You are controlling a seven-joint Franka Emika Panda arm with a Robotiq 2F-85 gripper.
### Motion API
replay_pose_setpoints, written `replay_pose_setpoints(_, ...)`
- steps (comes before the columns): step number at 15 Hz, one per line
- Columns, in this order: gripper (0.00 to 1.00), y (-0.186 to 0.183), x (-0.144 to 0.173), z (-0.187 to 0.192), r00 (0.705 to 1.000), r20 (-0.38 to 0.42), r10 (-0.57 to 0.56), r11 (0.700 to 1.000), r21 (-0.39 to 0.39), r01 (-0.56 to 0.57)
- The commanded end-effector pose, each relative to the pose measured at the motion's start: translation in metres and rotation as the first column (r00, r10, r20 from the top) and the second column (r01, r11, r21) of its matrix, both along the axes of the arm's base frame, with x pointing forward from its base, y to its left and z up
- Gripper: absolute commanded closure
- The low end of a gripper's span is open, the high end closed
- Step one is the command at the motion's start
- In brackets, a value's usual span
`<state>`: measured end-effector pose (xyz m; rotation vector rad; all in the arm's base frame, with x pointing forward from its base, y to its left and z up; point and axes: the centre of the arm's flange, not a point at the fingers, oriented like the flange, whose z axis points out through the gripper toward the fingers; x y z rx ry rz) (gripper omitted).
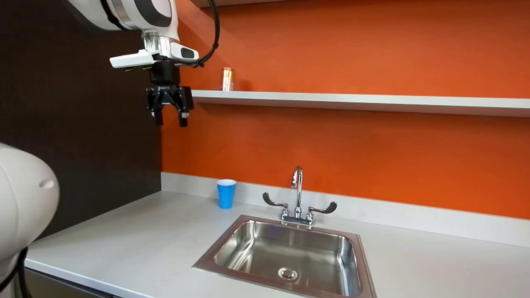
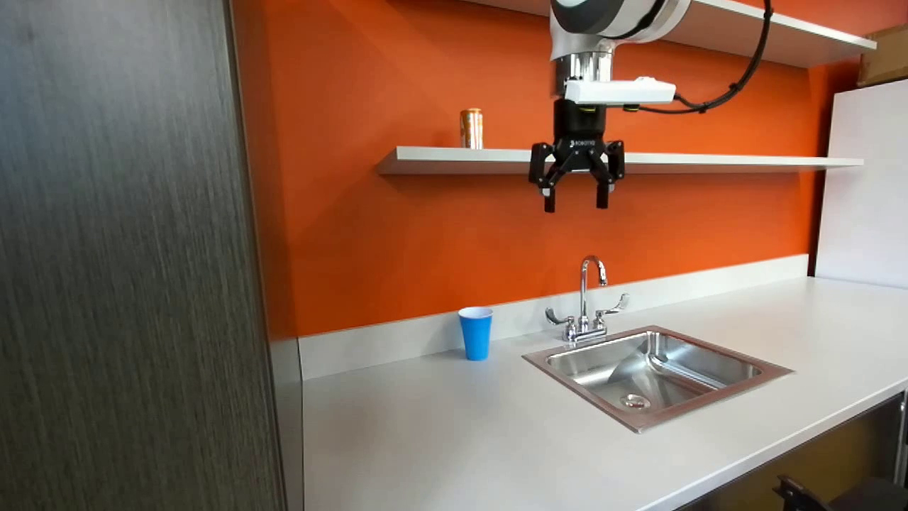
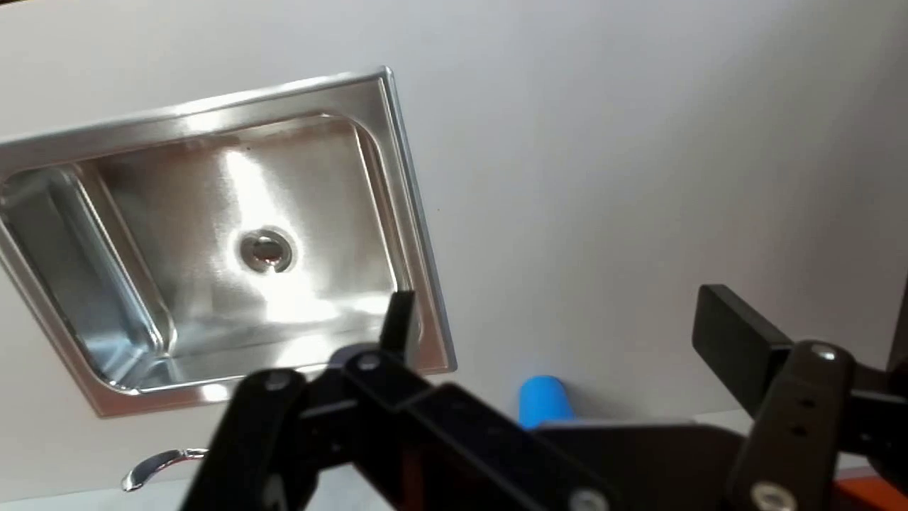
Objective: Put the can on the shelf
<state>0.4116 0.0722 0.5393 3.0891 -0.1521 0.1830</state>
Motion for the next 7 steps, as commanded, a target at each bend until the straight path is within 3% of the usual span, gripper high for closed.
replay_pose_setpoints(1, 0.0, -0.014, -0.025, -0.02, 0.997, 0.075, 0.03, 0.999, 0.033, -0.032)
replay_pose_setpoints(7, 0.0, -0.008, -0.017, -0.025, 0.999, 0.038, 0.019, 1.0, 0.011, -0.02)
